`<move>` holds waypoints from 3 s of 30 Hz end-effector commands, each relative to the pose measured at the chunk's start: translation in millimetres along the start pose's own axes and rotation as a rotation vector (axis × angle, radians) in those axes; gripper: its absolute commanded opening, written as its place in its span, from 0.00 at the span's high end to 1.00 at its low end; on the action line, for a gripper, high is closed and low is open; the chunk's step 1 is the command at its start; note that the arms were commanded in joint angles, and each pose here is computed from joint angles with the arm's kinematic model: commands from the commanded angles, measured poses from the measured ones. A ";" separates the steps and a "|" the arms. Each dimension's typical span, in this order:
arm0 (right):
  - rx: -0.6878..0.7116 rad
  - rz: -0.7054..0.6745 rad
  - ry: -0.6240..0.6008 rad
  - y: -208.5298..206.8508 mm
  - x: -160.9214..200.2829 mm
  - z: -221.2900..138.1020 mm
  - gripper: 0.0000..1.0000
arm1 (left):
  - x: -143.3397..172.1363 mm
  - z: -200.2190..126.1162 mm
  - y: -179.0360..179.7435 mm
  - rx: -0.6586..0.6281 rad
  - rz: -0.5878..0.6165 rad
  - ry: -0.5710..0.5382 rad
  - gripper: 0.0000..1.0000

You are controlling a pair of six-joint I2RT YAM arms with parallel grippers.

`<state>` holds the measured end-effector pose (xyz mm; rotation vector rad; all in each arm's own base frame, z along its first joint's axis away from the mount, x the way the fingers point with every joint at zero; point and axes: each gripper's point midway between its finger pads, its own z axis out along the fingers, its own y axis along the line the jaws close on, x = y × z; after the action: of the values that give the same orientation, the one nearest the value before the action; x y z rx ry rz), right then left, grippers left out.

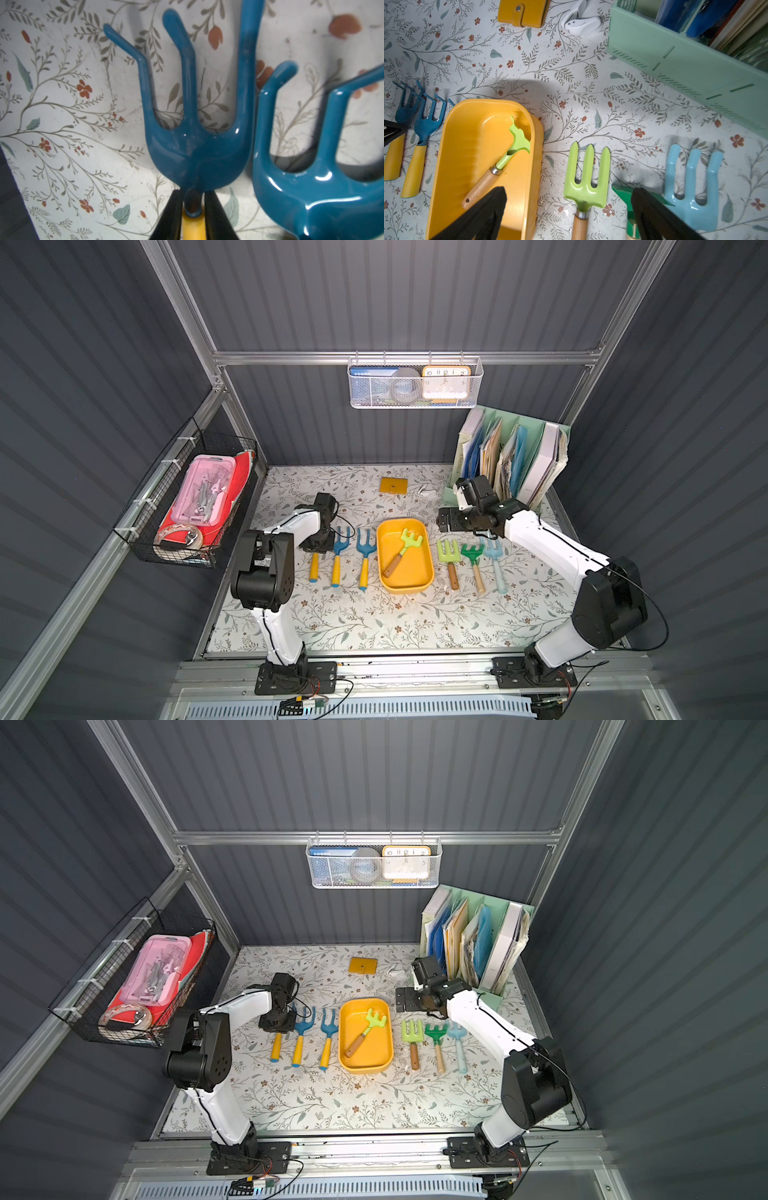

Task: Take the hand rake out of the storage box
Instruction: Place the rake at the center of the board, then pick up the rake from the storage box.

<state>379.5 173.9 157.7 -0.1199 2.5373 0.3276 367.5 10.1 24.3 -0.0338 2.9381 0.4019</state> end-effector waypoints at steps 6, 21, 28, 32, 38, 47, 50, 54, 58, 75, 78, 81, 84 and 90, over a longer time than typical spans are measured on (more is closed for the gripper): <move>-0.005 -0.010 -0.015 5.3 -8.9 -2.4 0.01 | -0.1 -10.7 1.7 -0.004 -0.030 0.010 0.61; 0.015 -0.019 0.004 2.0 -5.0 -2.8 0.01 | -58.1 -16.7 -2.8 0.101 -0.119 -0.152 0.63; 0.020 -0.019 0.016 0.5 0.0 -1.3 0.01 | -57.6 -4.1 1.6 0.098 -0.141 -0.171 0.66; 0.013 -0.015 0.019 2.2 0.4 0.3 0.01 | -51.5 6.4 -2.1 0.101 -0.132 -0.149 0.67; 0.016 -0.020 0.020 2.6 0.7 -0.7 0.01 | -38.9 17.8 0.8 0.069 -0.116 -0.112 0.70; 0.009 -0.019 0.016 5.2 -0.9 -0.4 0.01 | -35.6 7.7 6.5 0.053 -0.094 -0.112 0.71; 0.009 -0.022 0.017 5.6 -0.9 -0.3 0.01 | -35.3 8.5 9.5 0.034 -0.096 -0.113 0.70; 0.017 -0.026 0.016 4.1 -0.3 -1.3 0.01 | -40.7 4.1 15.5 0.013 -0.111 -0.130 0.69; 0.033 -0.028 0.010 1.0 -0.2 -3.2 0.01 | -59.6 -22.8 19.0 0.040 -0.142 -0.203 0.66; 0.101 0.021 -0.034 -25.0 -4.5 -9.6 0.01 | -58.7 -206.5 -77.5 0.481 -0.135 -0.555 0.59; 0.110 0.035 -0.049 -31.3 -8.7 -14.0 0.01 | -48.7 -216.0 -112.1 0.494 -0.083 -0.557 0.59; 0.114 0.048 -0.058 -36.3 -12.0 -17.9 0.01 | -39.6 -213.6 -148.8 0.490 -0.019 -0.526 0.59; 0.117 0.059 -0.062 -40.5 -13.7 -21.0 0.01 | -30.8 -197.9 -178.6 0.445 0.028 -0.481 0.59; 0.125 0.068 -0.060 -45.3 -12.2 -22.6 0.01 | -6.6 -169.7 -230.8 0.418 0.107 -0.409 0.59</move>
<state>389.3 129.1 172.5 0.0138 2.4951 0.2085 358.0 -251.2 127.6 0.2655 2.5532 -0.2140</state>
